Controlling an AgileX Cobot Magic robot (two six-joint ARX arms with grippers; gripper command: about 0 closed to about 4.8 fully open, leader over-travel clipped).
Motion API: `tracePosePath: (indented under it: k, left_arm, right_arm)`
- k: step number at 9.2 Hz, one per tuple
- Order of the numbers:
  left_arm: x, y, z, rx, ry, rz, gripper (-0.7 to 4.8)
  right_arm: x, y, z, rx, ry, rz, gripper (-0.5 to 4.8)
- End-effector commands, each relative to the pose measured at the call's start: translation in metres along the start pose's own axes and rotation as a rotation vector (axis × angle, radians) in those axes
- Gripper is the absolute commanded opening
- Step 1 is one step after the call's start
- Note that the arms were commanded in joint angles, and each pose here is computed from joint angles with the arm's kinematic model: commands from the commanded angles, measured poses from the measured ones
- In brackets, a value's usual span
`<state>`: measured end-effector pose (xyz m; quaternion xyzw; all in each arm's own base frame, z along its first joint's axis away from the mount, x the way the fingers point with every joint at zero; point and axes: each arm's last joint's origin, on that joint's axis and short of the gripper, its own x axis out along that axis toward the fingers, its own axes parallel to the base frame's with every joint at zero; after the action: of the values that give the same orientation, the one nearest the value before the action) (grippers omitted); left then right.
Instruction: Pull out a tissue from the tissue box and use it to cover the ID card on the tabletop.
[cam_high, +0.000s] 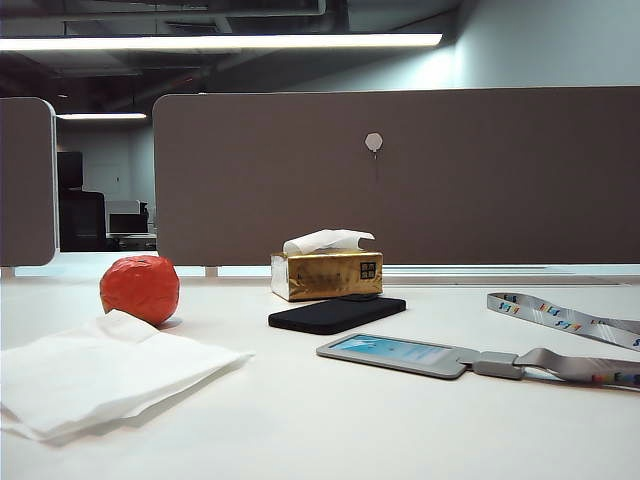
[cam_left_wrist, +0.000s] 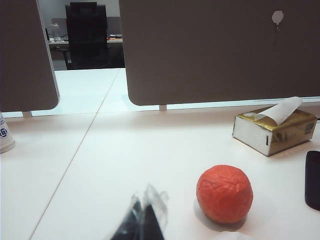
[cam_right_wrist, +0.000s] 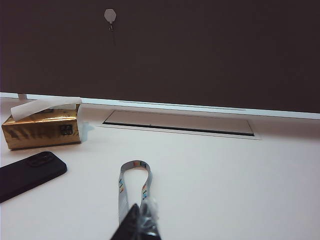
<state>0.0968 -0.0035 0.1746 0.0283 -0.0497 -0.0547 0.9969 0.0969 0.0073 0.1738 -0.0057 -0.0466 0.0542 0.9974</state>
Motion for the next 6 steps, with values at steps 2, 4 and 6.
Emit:
tracePosePath:
  k: [2, 4, 6]
  left_arm:
    - [-0.0001, 0.0001, 0.0024, -0.001, -0.015, 0.000, -0.06]
    - [-0.0001, 0.0001, 0.0024, -0.001, -0.015, 0.000, -0.06]
    - [-0.0001, -0.0015, 0.0026, -0.004, -0.018, -0.053, -0.06]
  right_arm:
    - [-0.0001, -0.0001, 0.0011, 0.004, -0.012, -0.005, -0.05]
    - [-0.0001, -0.0001, 0.0008, 0.004, -0.009, -0.004, -0.05]
    - [-0.0001, -0.0001, 0.0040, 0.002, -0.041, -0.004, -0.05]
